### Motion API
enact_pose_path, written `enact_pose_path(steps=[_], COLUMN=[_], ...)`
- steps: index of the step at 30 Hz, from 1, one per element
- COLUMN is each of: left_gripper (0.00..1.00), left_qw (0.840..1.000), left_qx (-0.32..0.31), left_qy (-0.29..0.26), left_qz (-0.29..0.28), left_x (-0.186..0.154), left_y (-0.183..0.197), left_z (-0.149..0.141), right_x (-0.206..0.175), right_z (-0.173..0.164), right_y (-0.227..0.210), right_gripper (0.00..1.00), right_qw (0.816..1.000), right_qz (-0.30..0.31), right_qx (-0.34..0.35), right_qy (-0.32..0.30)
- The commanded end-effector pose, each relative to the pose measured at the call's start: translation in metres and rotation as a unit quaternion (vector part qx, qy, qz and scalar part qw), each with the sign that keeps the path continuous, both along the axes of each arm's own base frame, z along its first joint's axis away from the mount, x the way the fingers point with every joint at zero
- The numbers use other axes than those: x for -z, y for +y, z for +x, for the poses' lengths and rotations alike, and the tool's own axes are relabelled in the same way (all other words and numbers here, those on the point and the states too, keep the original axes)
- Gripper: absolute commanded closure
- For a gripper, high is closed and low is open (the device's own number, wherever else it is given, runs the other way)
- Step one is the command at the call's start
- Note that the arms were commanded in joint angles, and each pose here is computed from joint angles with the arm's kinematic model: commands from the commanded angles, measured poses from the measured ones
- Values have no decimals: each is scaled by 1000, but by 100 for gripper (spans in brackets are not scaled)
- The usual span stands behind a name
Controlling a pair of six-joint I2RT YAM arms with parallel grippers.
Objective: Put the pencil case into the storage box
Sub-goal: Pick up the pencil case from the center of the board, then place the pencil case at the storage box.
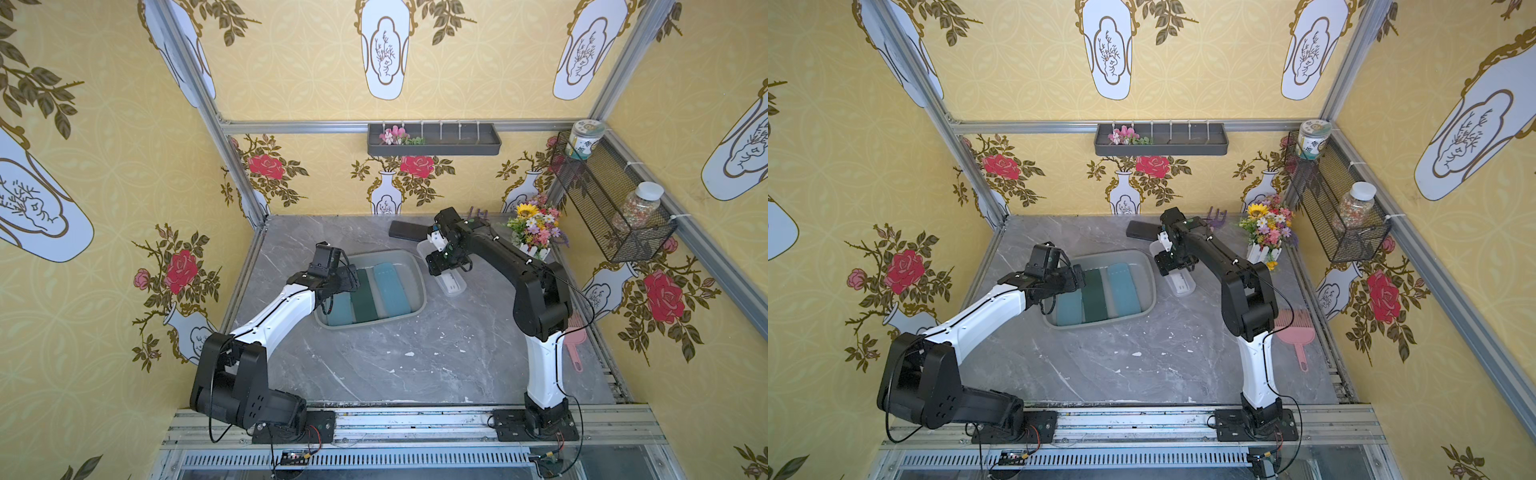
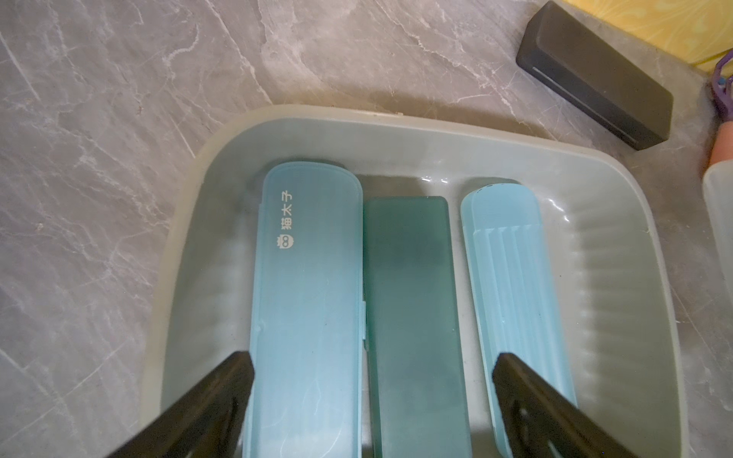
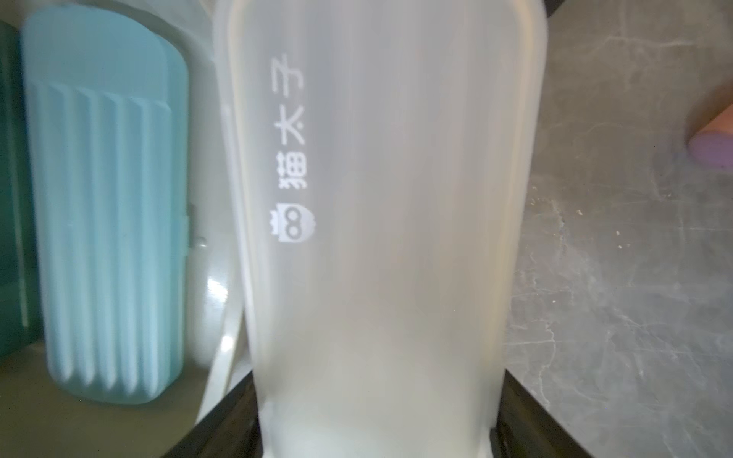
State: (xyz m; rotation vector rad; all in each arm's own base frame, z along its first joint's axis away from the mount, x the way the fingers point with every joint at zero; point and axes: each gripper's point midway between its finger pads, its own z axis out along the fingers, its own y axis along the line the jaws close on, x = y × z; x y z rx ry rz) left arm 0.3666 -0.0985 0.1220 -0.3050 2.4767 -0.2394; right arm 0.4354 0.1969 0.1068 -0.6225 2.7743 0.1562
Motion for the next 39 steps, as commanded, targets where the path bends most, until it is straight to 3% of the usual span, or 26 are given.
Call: enact_pose_path(steps=[1,21,39], left_gripper=[0,0,0], left_qw=[1000,1000,1000], left_qx=[3,-23,-27], left_qy=[-3,-4,-4], left_qz=[-7,-7,-7], left_x=[2,-3,-3], left_y=[-3,10,12], left_z=[2,5,5], right_x=[-15,-2,33], right_z=[-2,-24,-25], right_y=[14,130,152], right_gripper=[28,28,28], right_qw=[999,999,1000], right_qz=[28,42,16], right_qx=[29,-2,4], right_qy=[-8,-27,-21])
